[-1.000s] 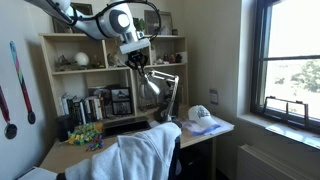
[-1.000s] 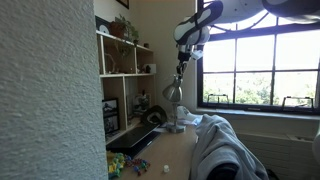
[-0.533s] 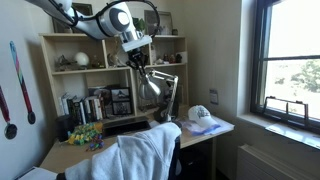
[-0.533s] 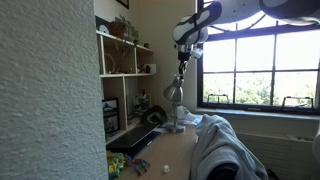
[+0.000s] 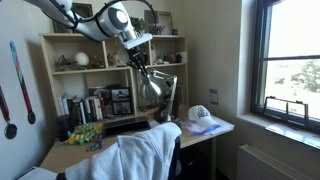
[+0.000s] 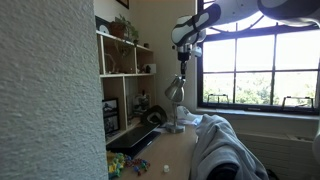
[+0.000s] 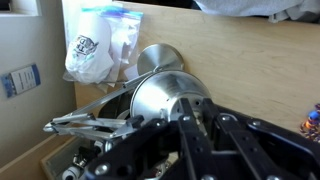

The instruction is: Twist the knob on the lamp.

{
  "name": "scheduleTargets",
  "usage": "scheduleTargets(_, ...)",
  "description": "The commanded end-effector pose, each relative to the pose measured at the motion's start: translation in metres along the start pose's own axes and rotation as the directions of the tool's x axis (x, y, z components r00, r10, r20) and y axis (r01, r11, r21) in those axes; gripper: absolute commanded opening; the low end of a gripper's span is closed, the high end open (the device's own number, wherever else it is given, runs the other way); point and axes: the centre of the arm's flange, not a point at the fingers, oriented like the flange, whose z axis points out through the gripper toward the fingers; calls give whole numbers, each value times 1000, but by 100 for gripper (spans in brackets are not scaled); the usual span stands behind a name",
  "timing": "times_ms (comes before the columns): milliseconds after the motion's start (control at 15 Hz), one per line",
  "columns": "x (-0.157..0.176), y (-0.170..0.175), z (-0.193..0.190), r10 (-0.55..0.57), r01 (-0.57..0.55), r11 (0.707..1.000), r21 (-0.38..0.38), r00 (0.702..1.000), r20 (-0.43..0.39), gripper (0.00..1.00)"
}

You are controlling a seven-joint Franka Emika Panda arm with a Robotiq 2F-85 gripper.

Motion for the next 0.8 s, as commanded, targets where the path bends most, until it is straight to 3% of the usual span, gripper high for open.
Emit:
scheduleTargets(0, 4, 2, -2, -75, 74, 997, 14, 997, 27, 6)
scheduleTargets(733, 4, -4, -9, -288, 293, 948, 122, 956, -55, 6)
